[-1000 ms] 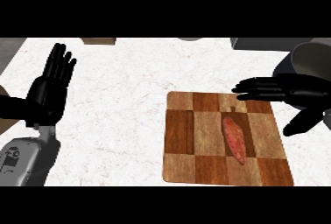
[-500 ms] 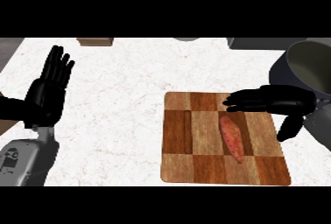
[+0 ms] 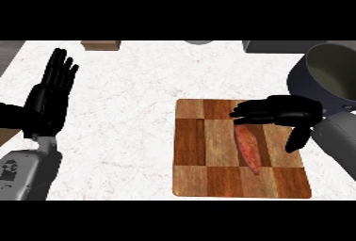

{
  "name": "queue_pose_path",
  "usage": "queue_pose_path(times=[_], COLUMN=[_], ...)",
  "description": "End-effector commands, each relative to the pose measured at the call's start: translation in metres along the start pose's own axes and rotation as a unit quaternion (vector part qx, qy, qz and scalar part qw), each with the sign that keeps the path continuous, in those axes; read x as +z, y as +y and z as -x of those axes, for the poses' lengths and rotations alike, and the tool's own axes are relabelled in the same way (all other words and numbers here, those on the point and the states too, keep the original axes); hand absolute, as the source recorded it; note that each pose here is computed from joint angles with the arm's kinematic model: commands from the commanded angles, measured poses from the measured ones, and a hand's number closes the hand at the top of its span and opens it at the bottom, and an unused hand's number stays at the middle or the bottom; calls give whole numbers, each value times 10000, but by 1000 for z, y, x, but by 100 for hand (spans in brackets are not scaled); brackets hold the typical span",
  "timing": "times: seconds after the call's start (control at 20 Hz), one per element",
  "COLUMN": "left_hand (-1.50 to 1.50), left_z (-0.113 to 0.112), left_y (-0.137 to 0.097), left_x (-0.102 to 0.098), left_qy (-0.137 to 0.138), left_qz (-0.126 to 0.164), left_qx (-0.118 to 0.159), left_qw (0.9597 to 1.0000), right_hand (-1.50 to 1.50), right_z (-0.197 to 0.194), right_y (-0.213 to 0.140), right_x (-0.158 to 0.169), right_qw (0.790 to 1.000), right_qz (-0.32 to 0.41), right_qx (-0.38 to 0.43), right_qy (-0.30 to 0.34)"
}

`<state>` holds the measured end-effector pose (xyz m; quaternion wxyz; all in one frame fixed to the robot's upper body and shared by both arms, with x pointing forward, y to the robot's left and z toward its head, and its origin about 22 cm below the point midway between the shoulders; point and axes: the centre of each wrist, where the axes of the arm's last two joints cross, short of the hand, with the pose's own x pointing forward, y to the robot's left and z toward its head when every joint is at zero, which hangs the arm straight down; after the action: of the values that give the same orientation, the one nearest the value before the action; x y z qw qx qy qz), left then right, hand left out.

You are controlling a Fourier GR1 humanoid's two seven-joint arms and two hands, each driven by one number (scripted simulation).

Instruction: Pick the sweet potato from the cutting board and place it in the pot

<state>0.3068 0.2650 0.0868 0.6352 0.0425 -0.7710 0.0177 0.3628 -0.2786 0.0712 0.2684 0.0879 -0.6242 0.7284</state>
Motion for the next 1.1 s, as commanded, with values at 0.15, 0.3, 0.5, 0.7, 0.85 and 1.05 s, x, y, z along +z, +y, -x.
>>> queue_pose_path(times=[0.15, 0.3, 0.5, 0.7, 0.85, 1.05], left_hand=[0, 0, 0, 0, 0, 0], left_z=[-4, 10, 14, 7, 5, -10], left_y=[11, 16, 1, -12, -1, 12], left_x=[8, 0, -9, 9, 11, -3], left_qy=[37, 52, 0, -59, -68, -22], left_qz=[46, -101, -1, -8, -33, -16], left_qx=[10, -53, -51, -64, 12, -86], left_qw=[10000, 9999, 10000, 10000, 10000, 10000], right_hand=[-150, -150, -150, -150, -150, 150], right_z=[11, -4, 17, 11, 18, -4], right_y=[18, 11, 24, 61, 62, 73], right_x=[-29, -12, -32, -50, -42, -82], right_qw=[9996, 9995, 9997, 9994, 9988, 9966], right_qz=[-278, -282, -167, -226, -364, -530], right_qx=[-44, -107, -145, -95, -196, -48], right_qy=[6, -93, -123, -242, -244, -623])
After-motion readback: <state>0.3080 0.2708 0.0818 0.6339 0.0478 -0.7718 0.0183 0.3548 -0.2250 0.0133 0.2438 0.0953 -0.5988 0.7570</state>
